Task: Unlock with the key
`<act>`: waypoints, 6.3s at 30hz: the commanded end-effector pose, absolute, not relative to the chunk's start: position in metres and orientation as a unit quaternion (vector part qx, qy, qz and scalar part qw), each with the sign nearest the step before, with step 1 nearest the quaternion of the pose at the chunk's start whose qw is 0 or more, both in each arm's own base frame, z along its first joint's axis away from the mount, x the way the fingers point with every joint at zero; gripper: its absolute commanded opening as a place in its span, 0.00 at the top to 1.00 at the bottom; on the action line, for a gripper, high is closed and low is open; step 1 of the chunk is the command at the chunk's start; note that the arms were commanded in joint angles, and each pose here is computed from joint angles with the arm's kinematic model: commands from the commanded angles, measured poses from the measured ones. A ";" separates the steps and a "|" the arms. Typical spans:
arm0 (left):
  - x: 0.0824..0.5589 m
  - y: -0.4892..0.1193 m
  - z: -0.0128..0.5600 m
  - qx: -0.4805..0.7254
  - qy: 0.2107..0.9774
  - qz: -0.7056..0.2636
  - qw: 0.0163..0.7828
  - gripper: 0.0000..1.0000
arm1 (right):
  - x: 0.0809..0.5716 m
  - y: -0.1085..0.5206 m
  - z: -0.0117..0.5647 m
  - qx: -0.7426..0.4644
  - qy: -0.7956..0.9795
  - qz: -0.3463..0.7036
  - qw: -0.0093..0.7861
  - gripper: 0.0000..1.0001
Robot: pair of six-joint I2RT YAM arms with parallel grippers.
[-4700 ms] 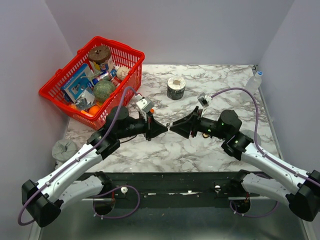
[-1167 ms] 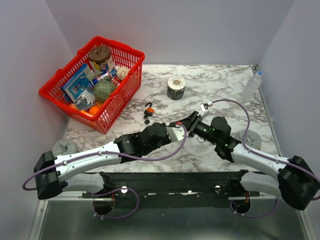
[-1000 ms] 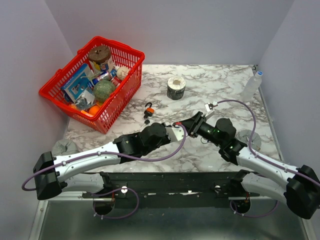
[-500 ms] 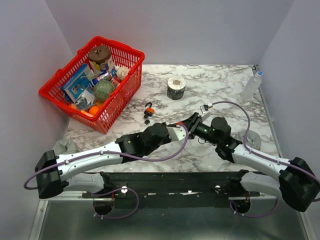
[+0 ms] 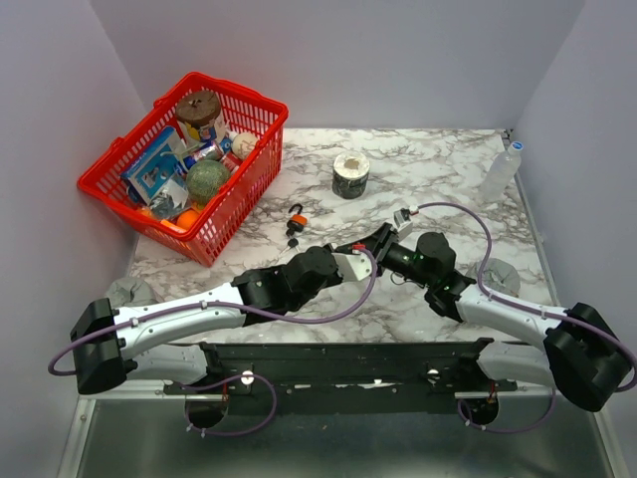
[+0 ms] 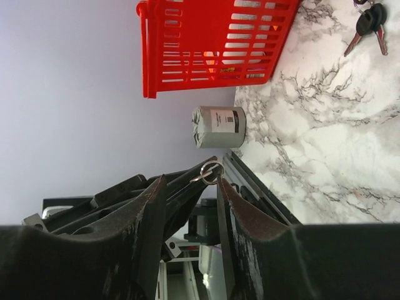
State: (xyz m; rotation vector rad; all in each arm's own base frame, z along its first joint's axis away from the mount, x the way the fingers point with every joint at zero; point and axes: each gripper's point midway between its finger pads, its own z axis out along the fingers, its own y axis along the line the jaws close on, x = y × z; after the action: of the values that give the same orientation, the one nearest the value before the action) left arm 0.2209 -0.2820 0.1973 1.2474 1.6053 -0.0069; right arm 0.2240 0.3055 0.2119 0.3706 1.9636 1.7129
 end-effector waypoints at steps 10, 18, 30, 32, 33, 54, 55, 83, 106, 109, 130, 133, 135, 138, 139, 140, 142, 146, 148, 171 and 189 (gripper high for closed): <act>0.221 -0.281 0.196 0.526 0.663 0.018 0.533 1.00 | 0.224 0.310 0.221 0.133 0.709 0.647 0.245 0.63; 0.218 -0.281 0.195 0.532 0.653 0.039 0.537 1.00 | 0.226 0.310 0.221 0.133 0.710 0.646 0.246 0.73; 0.214 -0.283 0.198 0.524 0.654 0.033 0.545 0.73 | 0.228 0.308 0.215 0.132 0.712 0.640 0.257 0.99; 0.212 -0.282 0.199 0.517 0.659 0.023 0.546 0.51 | 0.228 0.307 0.212 0.133 0.712 0.638 0.261 0.99; 0.212 -0.281 0.200 0.512 0.662 0.022 0.547 0.42 | 0.227 0.306 0.214 0.130 0.709 0.640 0.266 0.99; 0.180 -0.300 0.298 0.141 0.730 -0.448 0.497 0.16 | 0.214 0.265 0.259 0.032 0.591 0.653 0.472 0.99; 0.179 -0.302 0.311 0.127 0.713 -0.475 0.499 0.18 | 0.211 0.265 0.261 0.027 0.586 0.657 0.473 0.99; 0.186 -0.313 0.302 0.012 0.688 -0.587 0.426 0.56 | 0.190 0.263 0.290 -0.013 0.529 0.699 0.481 0.99; 0.201 -0.302 0.281 0.007 0.712 -0.549 0.439 1.00 | 0.191 0.267 0.281 -0.007 0.539 0.704 0.463 0.98; 0.205 -0.292 0.269 0.025 0.728 -0.521 0.444 1.00 | 0.190 0.264 0.279 -0.009 0.541 0.704 0.459 0.71; 0.124 -0.283 0.252 0.393 0.701 -0.517 0.294 1.00 | 0.163 0.272 0.235 -0.305 0.669 0.563 0.377 0.53; 0.121 -0.284 0.252 0.403 0.698 -0.520 0.282 1.00 | 0.151 0.276 0.232 -0.327 0.661 0.576 0.353 0.57; 0.121 -0.284 0.253 0.409 0.697 -0.517 0.283 1.00 | 0.143 0.277 0.231 -0.339 0.653 0.587 0.339 0.58; 0.121 -0.284 0.254 0.415 0.696 -0.516 0.279 1.00 | 0.135 0.280 0.229 -0.346 0.643 0.604 0.319 0.58; 0.121 -0.285 0.254 0.416 0.695 -0.516 0.278 1.00 | 0.133 0.280 0.228 -0.345 0.644 0.608 0.310 0.58; 0.122 -0.285 0.254 0.416 0.695 -0.516 0.278 1.00 | 0.131 0.282 0.228 -0.348 0.642 0.611 0.306 0.58; 0.122 -0.285 0.253 0.417 0.696 -0.516 0.276 1.00 | 0.129 0.284 0.228 -0.353 0.640 0.612 0.304 0.59; 0.122 -0.286 0.253 0.417 0.696 -0.516 0.275 1.00 | 0.126 0.288 0.228 -0.357 0.635 0.618 0.298 0.60; 0.123 -0.286 0.252 0.415 0.697 -0.516 0.274 1.00 | 0.126 0.289 0.230 -0.357 0.631 0.620 0.299 0.61; 0.121 -0.287 0.259 0.420 0.687 -0.524 0.279 1.00 | 0.117 0.305 0.233 -0.372 0.616 0.638 0.276 0.73; 0.133 -0.287 0.256 0.401 0.702 -0.506 0.301 0.49 | 0.127 0.310 0.230 -0.336 0.632 0.636 0.288 0.99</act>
State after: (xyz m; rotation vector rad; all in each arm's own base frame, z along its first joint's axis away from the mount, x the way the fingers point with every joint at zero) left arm 0.1209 -0.2859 0.2451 1.1061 1.9032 -1.3971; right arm 0.1208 0.3052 0.2231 -0.9453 1.7151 1.7098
